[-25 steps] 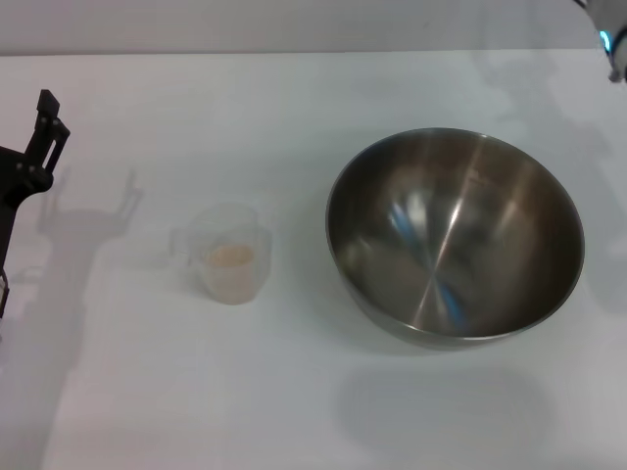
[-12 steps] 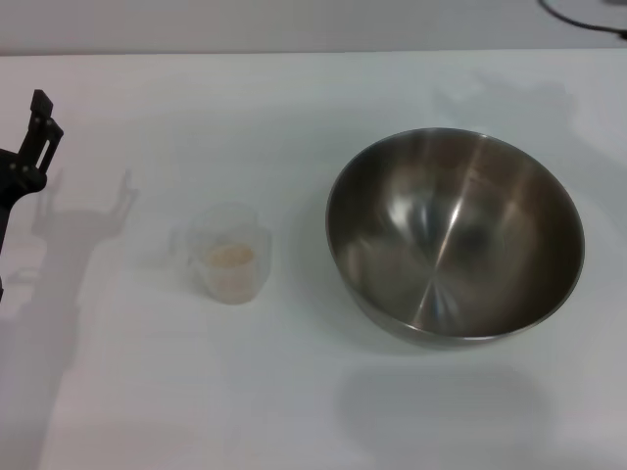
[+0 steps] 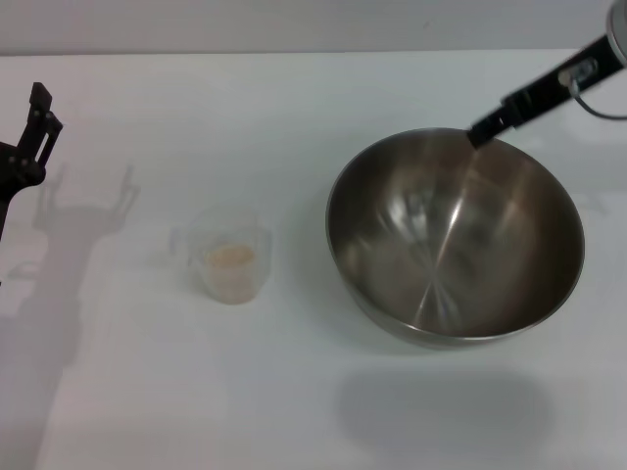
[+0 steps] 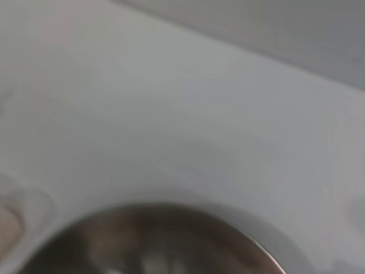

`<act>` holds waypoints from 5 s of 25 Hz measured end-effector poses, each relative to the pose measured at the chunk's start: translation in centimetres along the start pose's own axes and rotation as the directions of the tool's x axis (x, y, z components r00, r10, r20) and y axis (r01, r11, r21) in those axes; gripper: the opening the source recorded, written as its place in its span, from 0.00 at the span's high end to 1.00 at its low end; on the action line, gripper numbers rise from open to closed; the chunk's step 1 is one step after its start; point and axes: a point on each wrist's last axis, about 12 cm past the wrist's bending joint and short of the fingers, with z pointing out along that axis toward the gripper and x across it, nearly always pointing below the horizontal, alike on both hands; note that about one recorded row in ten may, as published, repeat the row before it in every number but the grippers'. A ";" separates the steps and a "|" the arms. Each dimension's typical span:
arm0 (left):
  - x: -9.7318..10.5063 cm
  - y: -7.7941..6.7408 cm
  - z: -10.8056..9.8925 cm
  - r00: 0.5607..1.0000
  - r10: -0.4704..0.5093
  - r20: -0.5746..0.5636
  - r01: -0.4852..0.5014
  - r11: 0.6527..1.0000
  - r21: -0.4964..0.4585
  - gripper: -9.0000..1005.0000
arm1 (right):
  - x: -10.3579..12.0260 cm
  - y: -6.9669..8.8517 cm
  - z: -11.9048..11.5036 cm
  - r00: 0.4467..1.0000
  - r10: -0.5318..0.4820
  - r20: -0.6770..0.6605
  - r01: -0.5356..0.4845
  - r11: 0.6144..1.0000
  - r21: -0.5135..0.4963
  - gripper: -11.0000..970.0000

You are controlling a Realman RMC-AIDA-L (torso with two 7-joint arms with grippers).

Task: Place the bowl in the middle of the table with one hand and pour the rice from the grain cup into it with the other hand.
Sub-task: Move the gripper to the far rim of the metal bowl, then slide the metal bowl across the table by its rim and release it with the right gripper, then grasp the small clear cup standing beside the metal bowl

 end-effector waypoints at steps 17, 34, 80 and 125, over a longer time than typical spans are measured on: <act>-0.3 0.2 0.0 1.000 0.011 0.025 -0.011 1.000 0.000 0.14 | 1.9 -1.0 2.8 0.989 -0.027 -0.143 0.031 0.999 0.024 0.35; -0.3 0.2 0.0 1.000 0.007 0.030 -0.007 1.000 -0.002 0.14 | 2.9 -2.0 4.7 0.990 -0.028 -0.138 0.032 0.999 0.024 0.59; -0.8 -0.2 0.0 0.998 -0.004 0.067 0.004 1.000 0.009 0.14 | 1.5 -0.1 6.5 1.000 -0.029 -0.013 0.027 0.994 -0.103 0.98; -1.1 0.1 -2.1 0.995 -0.012 0.101 0.013 1.000 -0.010 0.14 | 1.4 6.6 3.8 0.374 -0.666 0.646 0.182 0.735 0.653 0.32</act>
